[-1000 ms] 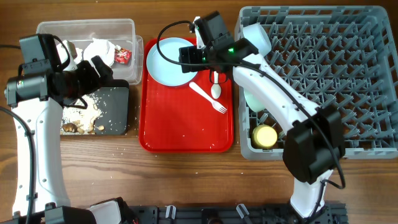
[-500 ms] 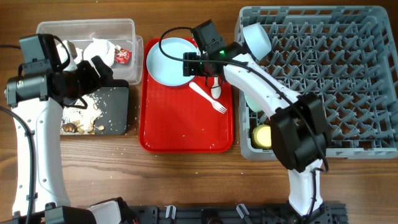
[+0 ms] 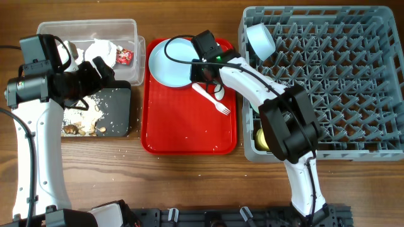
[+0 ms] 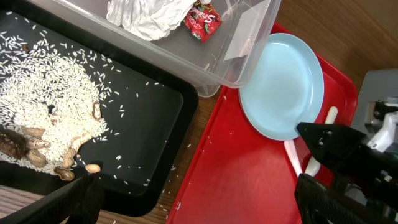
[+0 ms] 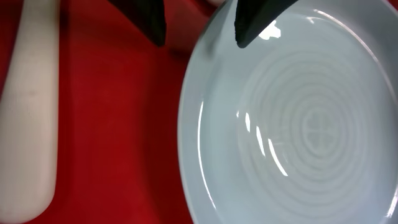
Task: Sort waste into correct bins and load items into the dishwasher rack
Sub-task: 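Reach the right gripper to the light-blue plate and grasp its rim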
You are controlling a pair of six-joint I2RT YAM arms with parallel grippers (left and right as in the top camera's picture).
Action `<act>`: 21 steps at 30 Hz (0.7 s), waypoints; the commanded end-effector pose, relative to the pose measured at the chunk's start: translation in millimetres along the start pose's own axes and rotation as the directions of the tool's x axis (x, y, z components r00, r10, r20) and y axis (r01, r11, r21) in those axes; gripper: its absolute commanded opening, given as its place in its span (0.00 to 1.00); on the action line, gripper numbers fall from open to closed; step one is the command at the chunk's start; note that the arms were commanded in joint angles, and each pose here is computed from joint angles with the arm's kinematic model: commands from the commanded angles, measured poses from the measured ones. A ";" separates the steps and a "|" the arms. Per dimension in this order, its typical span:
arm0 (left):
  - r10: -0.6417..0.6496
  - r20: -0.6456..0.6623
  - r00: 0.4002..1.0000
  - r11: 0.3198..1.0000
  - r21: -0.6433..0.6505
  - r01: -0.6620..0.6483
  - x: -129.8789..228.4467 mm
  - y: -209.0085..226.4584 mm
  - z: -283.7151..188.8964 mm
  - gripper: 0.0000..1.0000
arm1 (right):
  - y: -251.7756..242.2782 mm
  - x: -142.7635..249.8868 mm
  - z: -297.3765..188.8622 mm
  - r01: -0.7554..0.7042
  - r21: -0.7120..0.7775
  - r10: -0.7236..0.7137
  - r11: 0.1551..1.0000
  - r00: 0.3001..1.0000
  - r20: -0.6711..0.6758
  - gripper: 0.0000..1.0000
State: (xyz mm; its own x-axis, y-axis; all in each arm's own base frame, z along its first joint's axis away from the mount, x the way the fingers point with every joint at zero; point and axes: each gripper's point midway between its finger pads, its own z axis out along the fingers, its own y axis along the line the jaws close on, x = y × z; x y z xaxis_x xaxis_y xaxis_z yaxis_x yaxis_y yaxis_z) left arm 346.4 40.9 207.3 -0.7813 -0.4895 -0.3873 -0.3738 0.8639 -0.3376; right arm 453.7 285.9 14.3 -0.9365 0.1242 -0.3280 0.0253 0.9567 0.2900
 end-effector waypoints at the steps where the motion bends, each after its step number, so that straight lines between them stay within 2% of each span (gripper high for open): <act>1: 0.003 0.025 1.000 1.000 0.004 -0.003 -4.1 -1.8 -7.6 1.00 | -10.7 4.6 17.6 -0.070 0.037 0.070 0.997 0.998 0.001 0.25; 7: 0.003 0.025 1.000 1.000 0.004 -0.003 -4.1 -1.8 -7.6 1.00 | -15.9 6.0 25.3 -0.082 0.057 0.082 0.995 0.997 0.005 0.04; 12: 0.003 0.025 1.000 1.000 0.004 -0.003 -4.1 -1.8 -7.6 1.00 | -11.7 0.2 19.0 -0.073 0.045 0.072 0.996 0.997 0.020 0.04; 16: 0.003 0.025 1.000 1.000 0.004 -0.003 -4.1 -1.8 -7.6 1.00 | -2.6 -33.3 -20.8 -0.040 0.003 0.039 0.999 0.992 0.117 0.04; 21: 0.003 0.025 1.000 1.000 0.004 -0.003 -4.1 -1.8 -7.6 1.00 | -8.1 -81.9 -110.4 0.000 0.049 -0.015 0.999 0.949 0.316 0.04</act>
State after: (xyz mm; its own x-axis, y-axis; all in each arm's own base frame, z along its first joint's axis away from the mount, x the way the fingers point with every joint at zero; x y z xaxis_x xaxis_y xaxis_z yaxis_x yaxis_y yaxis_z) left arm 346.4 40.9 207.3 -0.7813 -0.4895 -0.3873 -0.3738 0.8639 -0.3376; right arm 476.4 264.3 52.1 -0.8841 0.1814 -0.4305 0.0628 0.9593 0.2753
